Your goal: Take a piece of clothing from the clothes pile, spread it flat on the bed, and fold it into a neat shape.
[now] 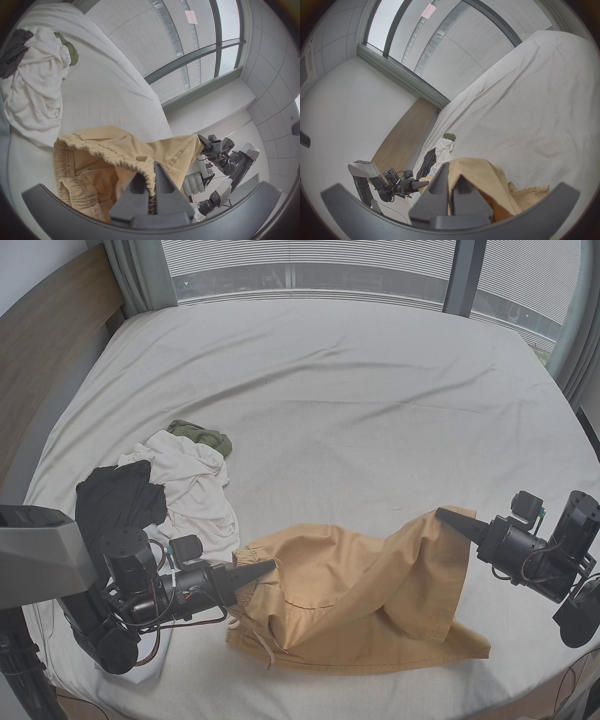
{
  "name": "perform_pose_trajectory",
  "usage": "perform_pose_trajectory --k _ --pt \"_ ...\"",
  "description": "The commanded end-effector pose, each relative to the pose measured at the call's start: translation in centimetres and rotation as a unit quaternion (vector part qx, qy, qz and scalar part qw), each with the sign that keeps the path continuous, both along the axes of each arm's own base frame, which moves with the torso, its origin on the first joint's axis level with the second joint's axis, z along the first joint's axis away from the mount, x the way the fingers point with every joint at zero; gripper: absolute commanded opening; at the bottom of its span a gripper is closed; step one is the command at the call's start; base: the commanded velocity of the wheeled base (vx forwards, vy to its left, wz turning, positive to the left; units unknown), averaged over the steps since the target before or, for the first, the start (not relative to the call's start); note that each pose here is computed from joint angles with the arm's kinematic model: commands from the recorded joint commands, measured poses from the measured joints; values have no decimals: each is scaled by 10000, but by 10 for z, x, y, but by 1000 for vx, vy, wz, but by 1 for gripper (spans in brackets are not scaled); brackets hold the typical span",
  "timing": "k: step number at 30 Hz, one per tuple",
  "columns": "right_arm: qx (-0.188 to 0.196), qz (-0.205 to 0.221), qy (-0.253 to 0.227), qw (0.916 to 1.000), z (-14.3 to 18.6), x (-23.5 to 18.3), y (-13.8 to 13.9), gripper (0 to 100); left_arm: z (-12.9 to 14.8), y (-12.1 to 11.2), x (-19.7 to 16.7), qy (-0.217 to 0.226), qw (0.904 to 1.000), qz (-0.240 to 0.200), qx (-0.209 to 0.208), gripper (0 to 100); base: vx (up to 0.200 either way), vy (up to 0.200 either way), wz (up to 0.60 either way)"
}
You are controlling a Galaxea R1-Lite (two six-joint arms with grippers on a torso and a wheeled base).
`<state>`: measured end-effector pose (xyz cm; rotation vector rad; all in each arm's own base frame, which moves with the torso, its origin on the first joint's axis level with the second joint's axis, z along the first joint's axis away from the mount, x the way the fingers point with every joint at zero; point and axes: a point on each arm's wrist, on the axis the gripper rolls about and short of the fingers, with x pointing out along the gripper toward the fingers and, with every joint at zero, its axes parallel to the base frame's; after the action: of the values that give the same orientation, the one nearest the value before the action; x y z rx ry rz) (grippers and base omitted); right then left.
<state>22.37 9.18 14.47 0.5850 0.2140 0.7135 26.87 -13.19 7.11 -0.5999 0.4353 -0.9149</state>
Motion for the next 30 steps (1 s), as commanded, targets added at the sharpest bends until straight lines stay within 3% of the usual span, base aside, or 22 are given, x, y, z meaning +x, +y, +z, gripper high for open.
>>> perform_pose_trajectory --k 1,11,30 --pt "33 -33 -85 10000 4 -1 -2 0 6 1 0 -101 9999 26 -38 0 0 0 0" --pt "58 -109 -157 9998 7 2 -5 0 26 6 -5 -397 9990 51 -182 0 0 0 0" --pt "218 -417 -633 9969 33 7 -39 0 30 15 -2 -685 9975 189 -51 0 0 0 0"
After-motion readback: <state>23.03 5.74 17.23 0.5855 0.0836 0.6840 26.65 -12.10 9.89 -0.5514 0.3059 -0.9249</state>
